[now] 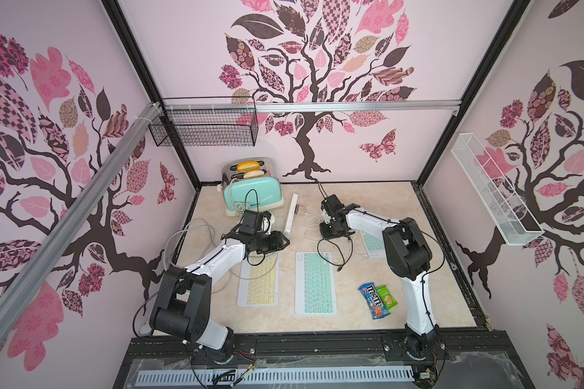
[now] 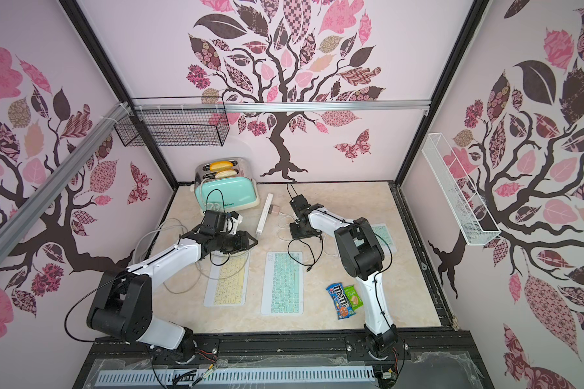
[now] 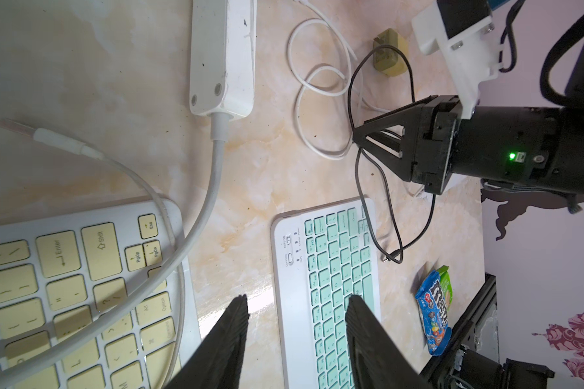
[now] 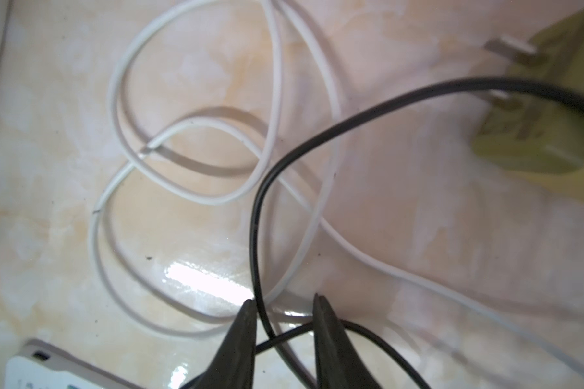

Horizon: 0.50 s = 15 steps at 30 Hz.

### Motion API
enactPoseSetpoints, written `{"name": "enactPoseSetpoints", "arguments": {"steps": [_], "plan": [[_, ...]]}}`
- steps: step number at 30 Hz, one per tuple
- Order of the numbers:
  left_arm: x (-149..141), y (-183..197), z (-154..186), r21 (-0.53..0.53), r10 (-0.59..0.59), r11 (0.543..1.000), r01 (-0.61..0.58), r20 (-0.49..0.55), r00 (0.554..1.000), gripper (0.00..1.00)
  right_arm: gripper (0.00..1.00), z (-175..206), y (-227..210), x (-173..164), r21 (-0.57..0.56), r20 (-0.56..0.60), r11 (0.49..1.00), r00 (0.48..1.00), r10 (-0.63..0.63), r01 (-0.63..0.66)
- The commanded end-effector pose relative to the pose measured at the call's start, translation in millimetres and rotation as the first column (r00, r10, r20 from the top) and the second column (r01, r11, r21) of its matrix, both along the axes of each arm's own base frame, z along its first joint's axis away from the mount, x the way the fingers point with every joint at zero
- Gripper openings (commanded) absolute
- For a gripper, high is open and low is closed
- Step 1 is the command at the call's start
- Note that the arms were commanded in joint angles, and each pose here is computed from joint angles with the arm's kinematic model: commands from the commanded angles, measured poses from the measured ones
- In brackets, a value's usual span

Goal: Unplug the wireless keyboard
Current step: Move the power cord to the center of the board.

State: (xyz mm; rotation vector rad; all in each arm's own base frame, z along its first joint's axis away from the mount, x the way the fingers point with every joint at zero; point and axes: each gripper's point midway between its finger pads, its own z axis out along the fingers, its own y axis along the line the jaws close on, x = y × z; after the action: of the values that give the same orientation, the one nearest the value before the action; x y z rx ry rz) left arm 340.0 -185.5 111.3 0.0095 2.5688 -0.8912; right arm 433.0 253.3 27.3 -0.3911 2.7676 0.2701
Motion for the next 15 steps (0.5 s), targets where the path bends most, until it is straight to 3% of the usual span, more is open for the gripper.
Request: {"name": "enactPoseSetpoints", "arguments": {"steps": [1, 7, 15], "plan": [[4, 0, 2, 0.001, -0.005, 1.0, 0.005, 0.008, 1.0, 0.51, 0.21, -10, 1, -4, -0.013, -0.031, 1.0, 0.999, 0.02, -0.02], [5, -1, 1, 0.005, -0.009, 1.0, 0.009, 0.0, 1.0, 0.51, 0.0, 10, 0, -1, -0.015, 0.011, 1.0, 1.0, 0.026, -0.026], [8, 0, 2, 0.015, -0.009, 1.0, 0.009, 0.001, 1.0, 0.51, 0.0, 52, 0, -17, 0.063, 0.068, 0.997, 0.997, 0.038, -0.042]]}}
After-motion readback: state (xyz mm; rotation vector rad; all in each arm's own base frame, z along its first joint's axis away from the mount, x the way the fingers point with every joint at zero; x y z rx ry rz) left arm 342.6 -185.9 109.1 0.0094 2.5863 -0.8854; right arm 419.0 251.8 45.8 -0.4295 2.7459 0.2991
